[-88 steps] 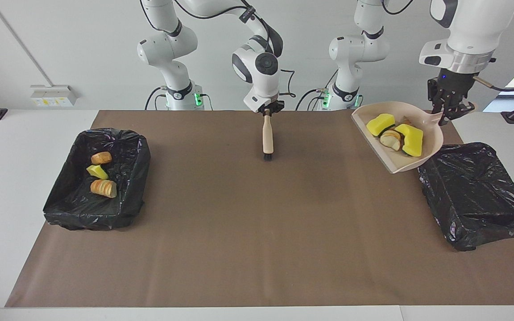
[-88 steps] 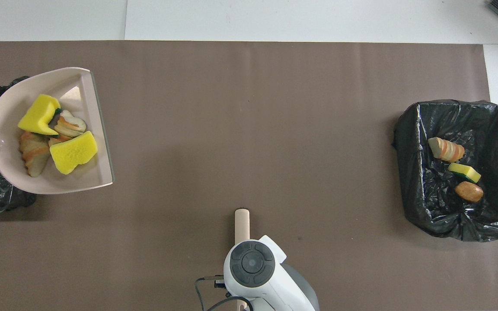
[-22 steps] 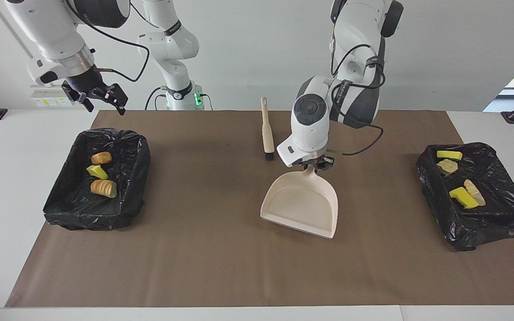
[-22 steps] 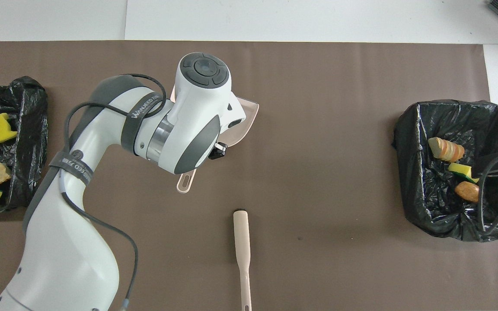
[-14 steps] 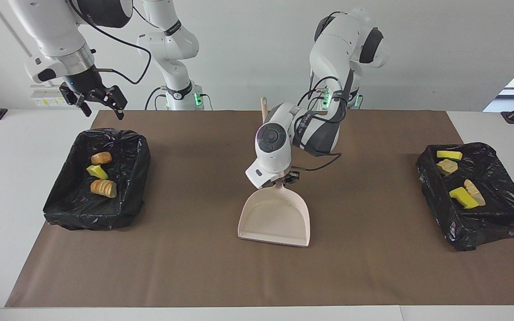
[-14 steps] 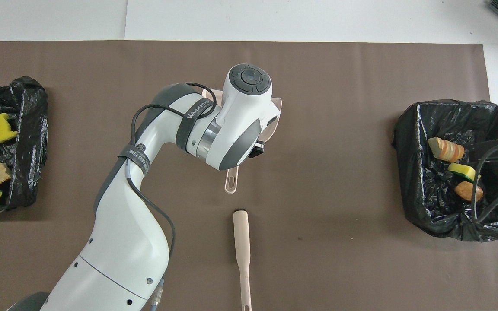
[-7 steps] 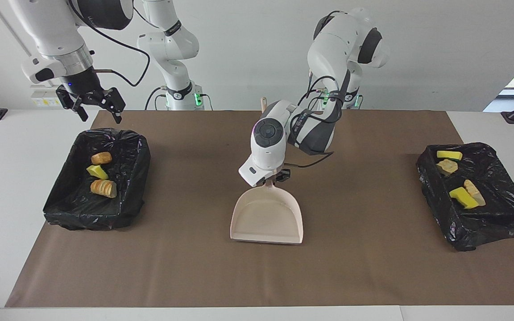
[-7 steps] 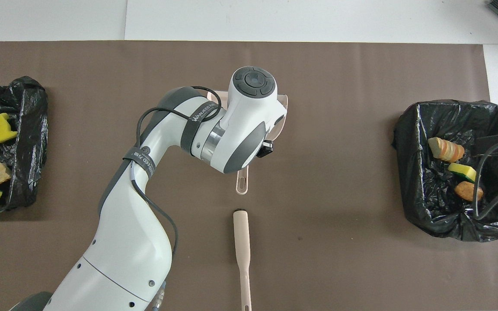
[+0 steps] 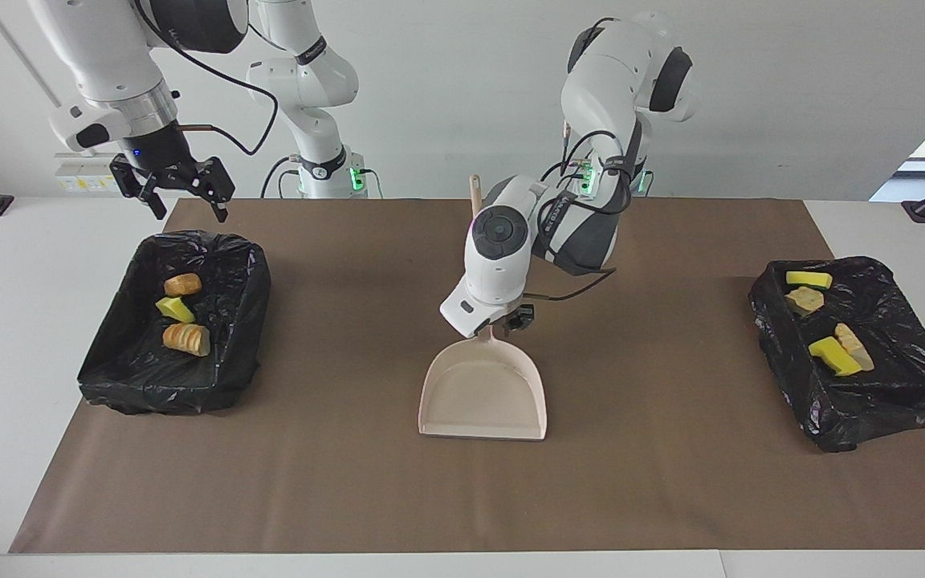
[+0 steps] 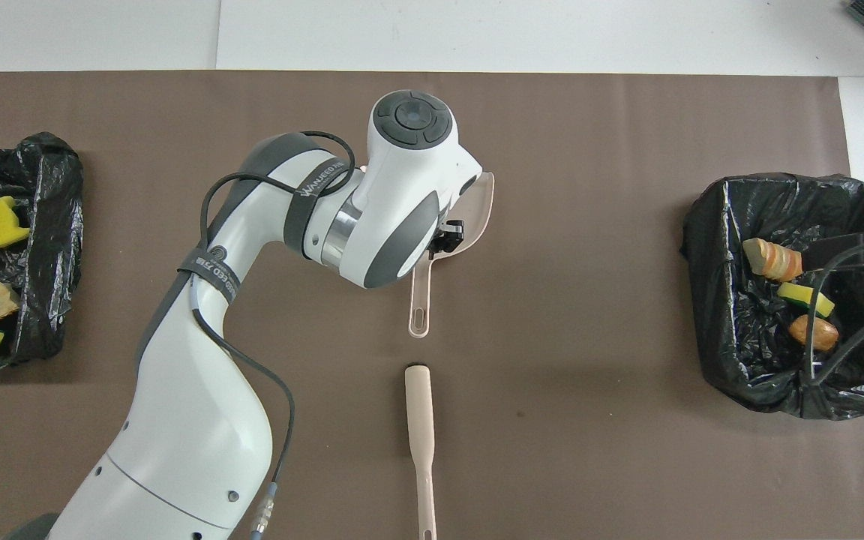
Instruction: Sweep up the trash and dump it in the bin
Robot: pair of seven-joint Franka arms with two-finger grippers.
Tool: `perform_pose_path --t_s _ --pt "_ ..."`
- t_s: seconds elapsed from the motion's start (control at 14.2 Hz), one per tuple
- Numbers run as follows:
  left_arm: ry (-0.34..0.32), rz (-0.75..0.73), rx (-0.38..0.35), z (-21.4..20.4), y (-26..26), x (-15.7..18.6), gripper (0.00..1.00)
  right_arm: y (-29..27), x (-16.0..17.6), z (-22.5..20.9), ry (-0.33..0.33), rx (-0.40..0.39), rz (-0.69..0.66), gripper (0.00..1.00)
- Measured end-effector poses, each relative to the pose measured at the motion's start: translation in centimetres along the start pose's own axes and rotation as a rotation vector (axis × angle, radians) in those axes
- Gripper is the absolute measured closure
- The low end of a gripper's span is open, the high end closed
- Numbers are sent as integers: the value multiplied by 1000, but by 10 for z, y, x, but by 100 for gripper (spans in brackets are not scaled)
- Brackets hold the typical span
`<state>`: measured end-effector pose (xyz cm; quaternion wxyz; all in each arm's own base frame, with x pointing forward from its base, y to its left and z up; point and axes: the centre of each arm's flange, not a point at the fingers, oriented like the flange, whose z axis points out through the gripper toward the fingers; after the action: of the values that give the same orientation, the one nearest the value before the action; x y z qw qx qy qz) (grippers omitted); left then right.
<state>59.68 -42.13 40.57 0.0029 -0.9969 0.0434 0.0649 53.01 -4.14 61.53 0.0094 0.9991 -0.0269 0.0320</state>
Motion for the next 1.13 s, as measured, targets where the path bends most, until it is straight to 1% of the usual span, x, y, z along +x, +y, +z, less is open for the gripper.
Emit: perform_pose_path --t_s 0.14,0.21,0.28,0.49,0.64,0.85,1.13 --pt "29 -41 -20 -44 -36 -3 15 0 0 0 0 0 0 0" --pt "33 -61 -23 -63 -56 -10 4 0 0 0 0 0 0 0" --pt "32 -84 -25 -79 -76 -19 0 0 0 0 0 0 0 0" --pt "49 -150 -28 -118 -139 -49 0 0 0 0 0 0 0 0" --pt "77 -149 -5 -143 -175 -72 0 0 0 0 0 0 0 0" --pt "84 -96 11 -175 -222 -103 0 0 0 0 0 0 0 0" --pt "69 7 14 -191 -307 -130 0 0 0 0 -1 0 0 0"
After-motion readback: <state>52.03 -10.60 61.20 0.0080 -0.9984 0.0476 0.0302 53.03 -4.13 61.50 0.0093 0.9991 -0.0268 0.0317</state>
